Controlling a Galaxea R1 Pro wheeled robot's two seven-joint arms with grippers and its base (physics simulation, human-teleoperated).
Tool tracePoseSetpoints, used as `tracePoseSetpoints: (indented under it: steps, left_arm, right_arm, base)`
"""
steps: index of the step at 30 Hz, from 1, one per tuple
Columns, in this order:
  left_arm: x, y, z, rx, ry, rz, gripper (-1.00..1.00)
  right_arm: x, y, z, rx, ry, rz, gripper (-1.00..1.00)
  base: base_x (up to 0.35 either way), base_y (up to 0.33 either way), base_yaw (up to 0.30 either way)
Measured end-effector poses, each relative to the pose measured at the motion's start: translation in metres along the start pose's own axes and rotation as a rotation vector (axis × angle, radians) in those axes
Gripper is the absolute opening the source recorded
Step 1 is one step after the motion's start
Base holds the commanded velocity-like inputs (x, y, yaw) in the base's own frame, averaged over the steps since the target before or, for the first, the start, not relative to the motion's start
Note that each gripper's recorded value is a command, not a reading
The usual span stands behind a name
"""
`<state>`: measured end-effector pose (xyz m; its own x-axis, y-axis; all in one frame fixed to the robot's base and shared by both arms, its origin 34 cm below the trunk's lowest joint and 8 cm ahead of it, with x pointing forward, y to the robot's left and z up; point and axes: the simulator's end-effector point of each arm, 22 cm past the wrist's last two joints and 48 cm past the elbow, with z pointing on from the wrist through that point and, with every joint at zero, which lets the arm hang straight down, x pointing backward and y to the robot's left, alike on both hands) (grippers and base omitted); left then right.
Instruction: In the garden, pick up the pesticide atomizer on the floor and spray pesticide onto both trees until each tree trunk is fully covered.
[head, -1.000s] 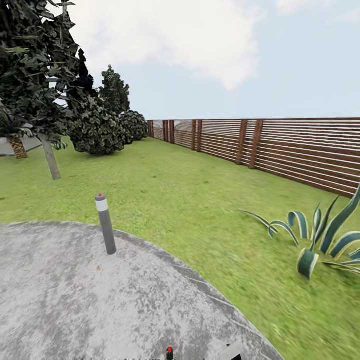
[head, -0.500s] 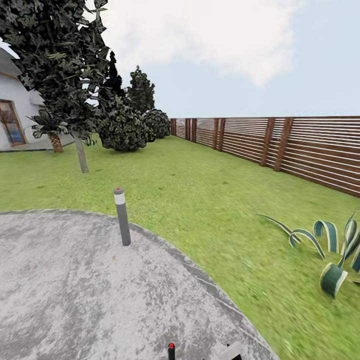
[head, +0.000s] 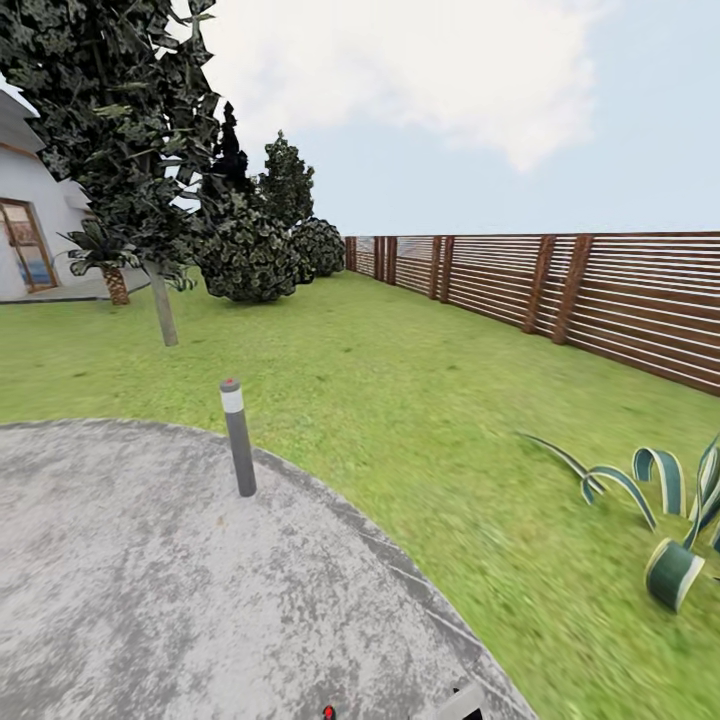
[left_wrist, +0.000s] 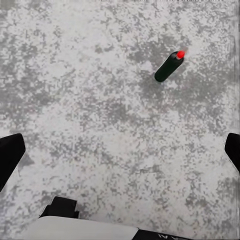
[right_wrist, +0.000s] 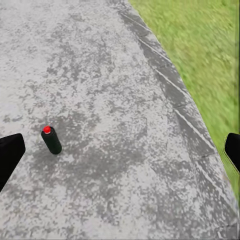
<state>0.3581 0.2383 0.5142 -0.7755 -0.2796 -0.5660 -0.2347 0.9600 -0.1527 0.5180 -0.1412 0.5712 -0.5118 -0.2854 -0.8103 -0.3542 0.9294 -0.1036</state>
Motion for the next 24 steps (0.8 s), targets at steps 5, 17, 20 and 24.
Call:
tracePoseSetpoints:
  steps: [5, 17, 20, 24]
  left_arm:
    - [0.0000, 0.0001, 0.0000, 0.000, 0.000, 0.000, 1.00]
    - [0.0000, 0.0001, 0.0000, 0.000, 0.000, 0.000, 1.00]
    - [0.0001, 0.0001, 0.0000, 0.000, 0.000, 0.000, 1.00]
    - [0.0001, 0.0001, 0.0000, 0.000, 0.000, 0.000, 1.00]
  right_arm:
    - [0.0000, 0.0000, 0.0000, 0.000, 0.000, 0.000, 1.00]
    - [0.0000, -0.0001, 0.0000, 0.000, 0.000, 0.000, 1.00]
    - [0.0000, -0.0001, 0.0000, 0.000, 0.000, 0.000, 1.00]
    - [0.0000, 0.0000, 0.0000, 0.000, 0.000, 0.000, 1.00]
  base:
    - [0.197, -0.189, 0.039]
    - [0.037, -0.035, 0.249]
    - [0.001, -0.001, 0.297]
    - [0.034, -0.020, 0.296]
